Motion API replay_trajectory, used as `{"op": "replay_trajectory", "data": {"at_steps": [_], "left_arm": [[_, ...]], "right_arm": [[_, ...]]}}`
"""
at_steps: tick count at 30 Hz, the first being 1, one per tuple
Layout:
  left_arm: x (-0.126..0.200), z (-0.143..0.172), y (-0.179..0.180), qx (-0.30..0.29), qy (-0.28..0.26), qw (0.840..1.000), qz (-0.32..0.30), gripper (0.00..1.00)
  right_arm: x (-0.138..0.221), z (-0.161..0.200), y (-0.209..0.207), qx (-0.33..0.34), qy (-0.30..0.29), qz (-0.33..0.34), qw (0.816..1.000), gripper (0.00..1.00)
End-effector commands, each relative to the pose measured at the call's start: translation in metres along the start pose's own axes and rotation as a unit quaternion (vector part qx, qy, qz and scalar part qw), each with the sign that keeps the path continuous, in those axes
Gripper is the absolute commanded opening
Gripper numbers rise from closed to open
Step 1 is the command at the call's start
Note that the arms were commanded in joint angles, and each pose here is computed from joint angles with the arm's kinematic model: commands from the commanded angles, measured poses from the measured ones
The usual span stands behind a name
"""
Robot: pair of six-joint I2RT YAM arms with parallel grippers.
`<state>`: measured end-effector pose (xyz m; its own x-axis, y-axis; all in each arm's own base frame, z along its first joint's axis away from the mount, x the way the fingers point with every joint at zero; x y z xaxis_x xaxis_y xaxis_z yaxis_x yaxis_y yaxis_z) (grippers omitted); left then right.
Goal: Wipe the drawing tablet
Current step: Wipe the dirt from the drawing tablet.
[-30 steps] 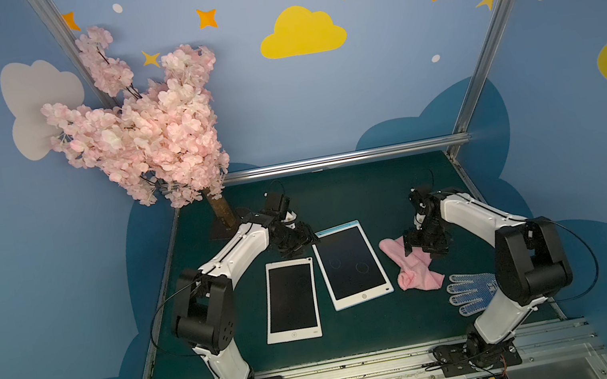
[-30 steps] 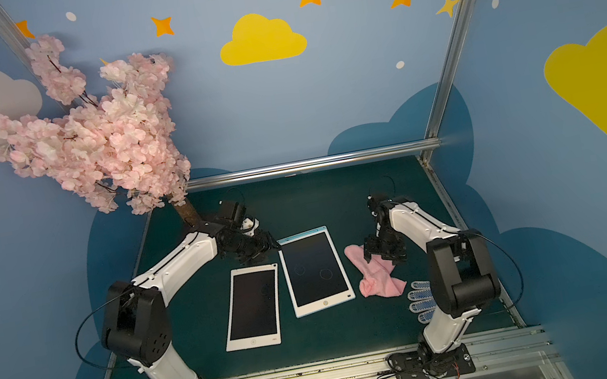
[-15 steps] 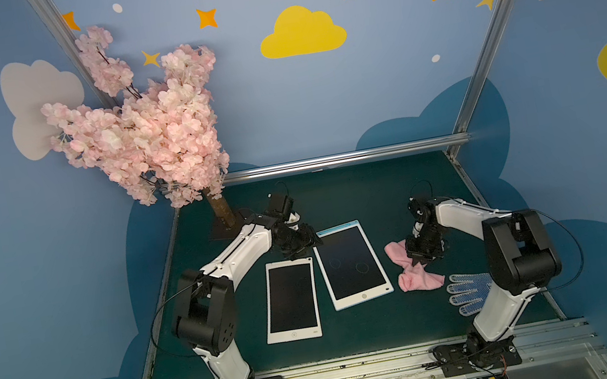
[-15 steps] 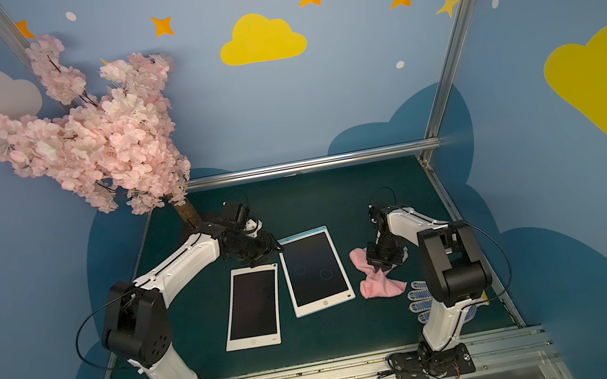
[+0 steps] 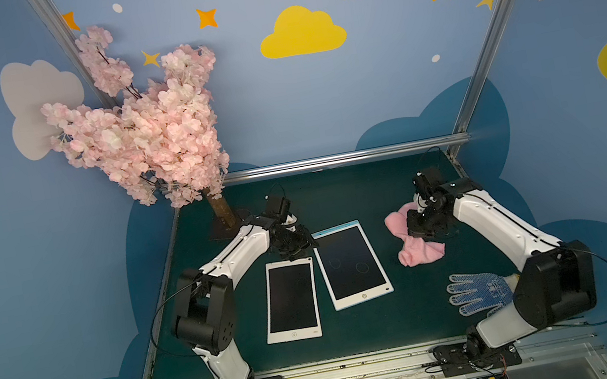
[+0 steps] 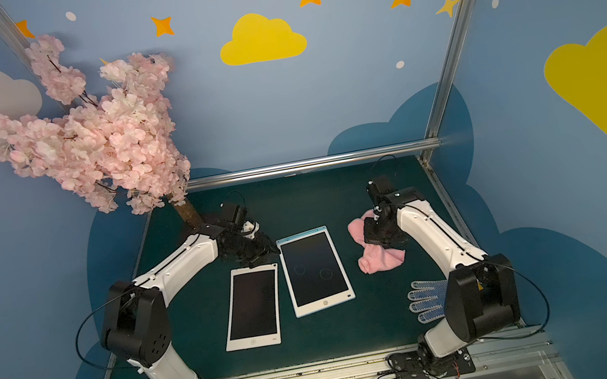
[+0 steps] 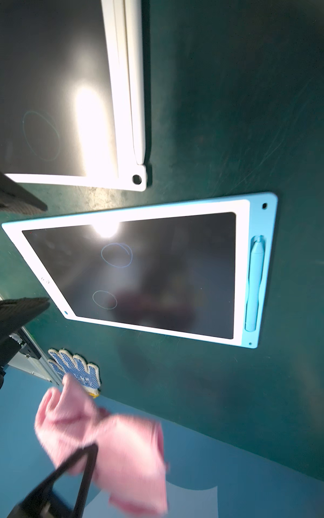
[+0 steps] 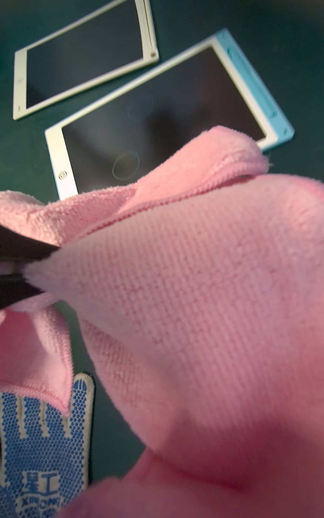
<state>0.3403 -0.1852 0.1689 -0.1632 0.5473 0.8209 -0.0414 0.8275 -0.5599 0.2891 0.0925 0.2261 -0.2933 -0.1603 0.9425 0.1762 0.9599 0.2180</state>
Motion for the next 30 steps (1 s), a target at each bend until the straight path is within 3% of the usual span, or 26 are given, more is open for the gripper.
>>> {"op": "replay_trajectory", "data": {"at_steps": [1, 6, 13, 23, 30], "left_arm": [[-0.005, -0.016, 0.002, 0.007, 0.001, 1.000, 0.003, 0.49], [-0.028, -0.036, 0.007, 0.003, 0.011, 1.000, -0.014, 0.46], [-0.055, -0.059, 0.026, 0.030, 0.035, 0.999, -0.027, 0.36], [-0.063, -0.073, 0.034, 0.039, 0.029, 0.997, -0.054, 0.33], [-0.073, -0.081, 0.039, 0.096, 0.066, 0.991, -0.069, 0.25]], "right_arm": [[0.021, 0.011, 0.014, 0.047, 0.000, -0.014, 0.999, 0.00], [0.030, 0.019, 0.049, 0.084, -0.010, -0.068, 0.994, 0.00], [0.019, 0.027, 0.089, 0.126, 0.008, -0.083, 0.989, 0.00], [-0.018, 0.037, 0.132, 0.151, 0.061, -0.072, 0.984, 0.00], [-0.050, 0.036, 0.155, 0.128, 0.104, -0.070, 0.984, 0.00]]}}
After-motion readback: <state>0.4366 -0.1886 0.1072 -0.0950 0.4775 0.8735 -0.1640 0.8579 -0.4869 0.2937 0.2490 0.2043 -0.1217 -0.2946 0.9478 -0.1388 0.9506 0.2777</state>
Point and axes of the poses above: each gripper's point midway between its finger pads, its own x axis back along the fingers, its own y axis along the line the jaws close on, z = x × y, the point moved 7 cm from there along x, back along the fingers, and after that the axes turned 6 degrees about -x, right-handed, at the moved point
